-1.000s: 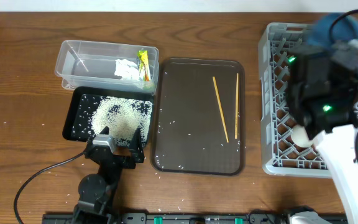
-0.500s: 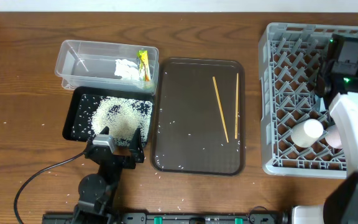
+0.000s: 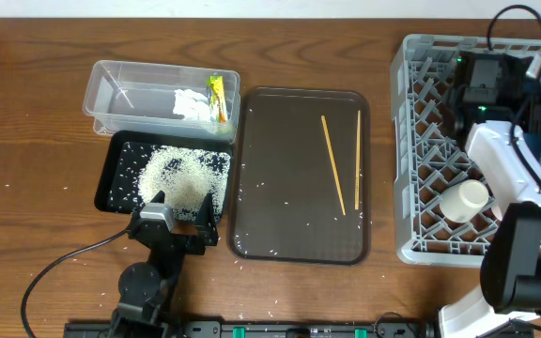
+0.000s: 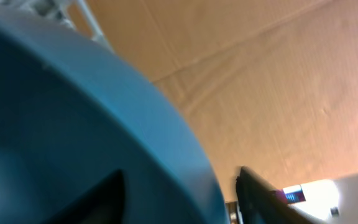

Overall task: Sort waste into correct bins and load items into the dishwasher rack
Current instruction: 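Lift the blue plate and stand it upright in the grey rack, then grasp the wooden chopsticks on the brown tray with the right gripper, then carry the chopsticks to the rack and insert them upright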

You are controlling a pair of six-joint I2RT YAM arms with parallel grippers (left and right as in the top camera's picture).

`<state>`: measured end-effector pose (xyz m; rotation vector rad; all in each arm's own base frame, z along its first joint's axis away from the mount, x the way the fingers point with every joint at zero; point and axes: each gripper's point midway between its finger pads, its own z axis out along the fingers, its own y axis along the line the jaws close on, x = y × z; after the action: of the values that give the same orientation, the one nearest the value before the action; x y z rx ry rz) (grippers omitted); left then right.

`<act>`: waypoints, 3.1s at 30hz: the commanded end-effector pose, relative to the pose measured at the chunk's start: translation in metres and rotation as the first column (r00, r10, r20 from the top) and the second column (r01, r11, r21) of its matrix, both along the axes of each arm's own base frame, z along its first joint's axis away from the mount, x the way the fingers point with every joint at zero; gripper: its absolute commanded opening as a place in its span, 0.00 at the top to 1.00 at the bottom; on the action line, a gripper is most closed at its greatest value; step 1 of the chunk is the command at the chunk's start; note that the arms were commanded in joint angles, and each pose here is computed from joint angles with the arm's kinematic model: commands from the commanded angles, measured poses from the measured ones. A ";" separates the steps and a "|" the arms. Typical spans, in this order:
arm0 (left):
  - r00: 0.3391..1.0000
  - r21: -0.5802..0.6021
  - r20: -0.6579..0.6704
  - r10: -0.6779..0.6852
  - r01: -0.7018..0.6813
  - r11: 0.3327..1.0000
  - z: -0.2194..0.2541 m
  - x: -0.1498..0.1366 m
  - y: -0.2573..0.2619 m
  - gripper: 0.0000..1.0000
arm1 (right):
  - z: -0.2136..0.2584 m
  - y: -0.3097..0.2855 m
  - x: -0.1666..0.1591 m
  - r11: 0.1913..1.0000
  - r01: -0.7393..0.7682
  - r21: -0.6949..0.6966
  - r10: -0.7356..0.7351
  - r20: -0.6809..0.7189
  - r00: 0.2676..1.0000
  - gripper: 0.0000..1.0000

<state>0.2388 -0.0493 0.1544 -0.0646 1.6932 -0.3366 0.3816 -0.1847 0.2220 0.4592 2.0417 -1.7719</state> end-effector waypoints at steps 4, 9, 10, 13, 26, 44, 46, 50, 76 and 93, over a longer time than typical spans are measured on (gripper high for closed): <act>0.999 0.025 -0.038 0.007 -0.006 1.000 -0.018 0.000 0.002 0.04 | 0.033 0.006 0.015 0.998 -0.059 -0.024 0.059 0.012 0.998 0.20; 0.999 0.024 -0.038 0.007 -0.006 1.000 -0.018 0.000 0.002 0.04 | 0.081 0.027 0.023 0.981 -0.190 -0.031 0.192 0.104 0.976 0.12; 0.999 0.025 -0.038 0.007 -0.006 1.000 -0.018 0.000 0.002 0.04 | 0.091 0.038 0.025 0.970 -0.242 -0.028 0.243 0.131 0.961 0.12; 0.999 0.024 -0.038 0.007 -0.006 1.000 -0.018 0.000 0.002 0.04 | 0.102 0.079 0.034 0.910 -0.414 0.005 0.409 0.147 0.901 0.10; 0.999 0.025 -0.038 0.007 -0.006 1.000 -0.018 0.000 0.002 0.04 | -0.053 0.350 -0.014 0.020 -0.604 0.797 0.602 0.472 0.644 0.18; 0.999 0.024 -0.038 0.007 -0.006 1.000 -0.018 0.000 0.002 0.04 | -0.222 0.367 -0.032 0.103 -0.203 0.974 0.479 0.131 0.868 0.63; 0.999 0.024 -0.038 0.007 -0.006 1.000 -0.018 0.000 0.002 0.04 | -0.228 0.367 -0.036 0.103 -0.176 0.979 0.477 0.107 0.872 0.88; 0.999 0.025 -0.038 0.007 -0.006 1.000 -0.018 0.000 0.002 0.04 | -0.215 0.367 -0.036 0.090 -0.191 0.977 0.476 0.126 0.870 0.99; 0.999 0.025 -0.038 0.007 -0.006 1.000 -0.018 0.000 0.002 0.04 | -0.061 0.199 0.025 0.244 -0.561 0.791 0.454 0.417 0.787 0.99; 0.999 0.024 -0.038 0.007 -0.006 1.000 -0.018 0.000 0.002 0.04 | -0.084 0.265 0.004 0.037 -0.479 0.877 0.502 0.398 0.768 0.54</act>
<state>0.2387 -0.0494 0.1544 -0.0643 1.6933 -0.3370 0.3935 0.0397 0.1192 -0.0320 2.6618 -0.0390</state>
